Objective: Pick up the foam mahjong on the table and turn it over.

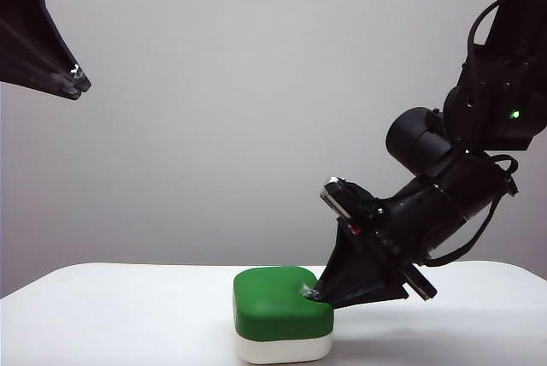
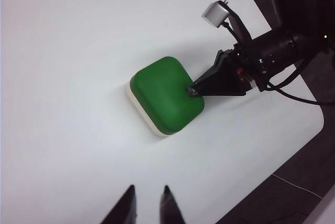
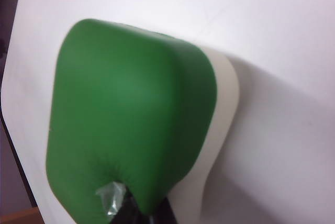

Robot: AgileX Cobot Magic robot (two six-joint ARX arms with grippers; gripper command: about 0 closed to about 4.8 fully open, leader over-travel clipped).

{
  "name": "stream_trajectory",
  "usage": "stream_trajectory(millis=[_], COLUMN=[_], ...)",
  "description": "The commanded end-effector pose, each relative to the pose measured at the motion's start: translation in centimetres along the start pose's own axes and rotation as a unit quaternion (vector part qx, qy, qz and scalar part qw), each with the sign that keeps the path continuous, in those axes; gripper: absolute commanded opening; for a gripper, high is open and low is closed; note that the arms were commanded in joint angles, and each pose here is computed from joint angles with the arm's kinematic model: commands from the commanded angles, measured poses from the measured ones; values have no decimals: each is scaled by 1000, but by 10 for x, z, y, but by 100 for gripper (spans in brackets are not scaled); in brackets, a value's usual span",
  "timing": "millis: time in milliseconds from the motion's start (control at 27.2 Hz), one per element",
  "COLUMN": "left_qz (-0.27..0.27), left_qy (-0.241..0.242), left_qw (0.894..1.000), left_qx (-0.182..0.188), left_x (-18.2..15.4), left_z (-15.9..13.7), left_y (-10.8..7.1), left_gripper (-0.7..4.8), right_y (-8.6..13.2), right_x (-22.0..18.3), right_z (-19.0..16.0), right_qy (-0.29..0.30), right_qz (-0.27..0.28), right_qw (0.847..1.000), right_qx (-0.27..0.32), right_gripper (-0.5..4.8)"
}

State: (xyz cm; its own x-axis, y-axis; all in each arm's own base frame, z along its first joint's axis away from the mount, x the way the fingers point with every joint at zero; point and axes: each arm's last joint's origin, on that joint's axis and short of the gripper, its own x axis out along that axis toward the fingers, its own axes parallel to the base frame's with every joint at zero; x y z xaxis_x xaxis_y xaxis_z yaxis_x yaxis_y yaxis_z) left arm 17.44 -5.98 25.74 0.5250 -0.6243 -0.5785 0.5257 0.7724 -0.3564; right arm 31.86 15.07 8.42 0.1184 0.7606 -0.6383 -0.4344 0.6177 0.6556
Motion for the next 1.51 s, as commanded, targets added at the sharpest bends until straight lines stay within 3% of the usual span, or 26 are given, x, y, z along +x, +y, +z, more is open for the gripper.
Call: stream_trajectory(millis=[37, 257, 552, 736, 1066, 1140, 1250, 1434, 1508], left_qz=[-2, -1, -1, 0, -2, -2, -2, -4, -4], left_qy=[-5, -12, -11, 2, 3, 3, 7, 17, 20], left_qw=[1000, 1000, 1000, 1000, 1000, 1000, 1000, 1000, 1000], left_qx=[5, 8, 8, 1, 0, 0, -2, -7, -8], left_x=[-1, -1, 0, 0, 0, 0, 0, 0, 0], left_z=[2, 3, 3, 1, 1, 0, 0, -2, -3], left_y=[-1, -1, 0, 0, 0, 0, 0, 0, 0], left_gripper=[61, 61, 61, 61, 61, 61, 61, 61, 61], right_y=[2, 14, 36, 38, 44, 45, 46, 51, 56], right_x=[-10, -46, -84, -85, -69, -56, -43, -33, -32], right_z=[5, 16, 35, 36, 32, 29, 26, 26, 30], right_qy=[-16, -36, 24, 35, 53, 68, 72, 70, 50], right_qz=[-24, -138, -340, -397, -382, -345, -303, -237, -186], right_qw=[1000, 989, 938, 915, 919, 932, 949, 968, 981], right_qx=[-2, -31, -64, -66, -81, -82, -56, -40, -21], right_gripper=[-8, -8, -8, -8, -7, 33, 135, 145, 145])
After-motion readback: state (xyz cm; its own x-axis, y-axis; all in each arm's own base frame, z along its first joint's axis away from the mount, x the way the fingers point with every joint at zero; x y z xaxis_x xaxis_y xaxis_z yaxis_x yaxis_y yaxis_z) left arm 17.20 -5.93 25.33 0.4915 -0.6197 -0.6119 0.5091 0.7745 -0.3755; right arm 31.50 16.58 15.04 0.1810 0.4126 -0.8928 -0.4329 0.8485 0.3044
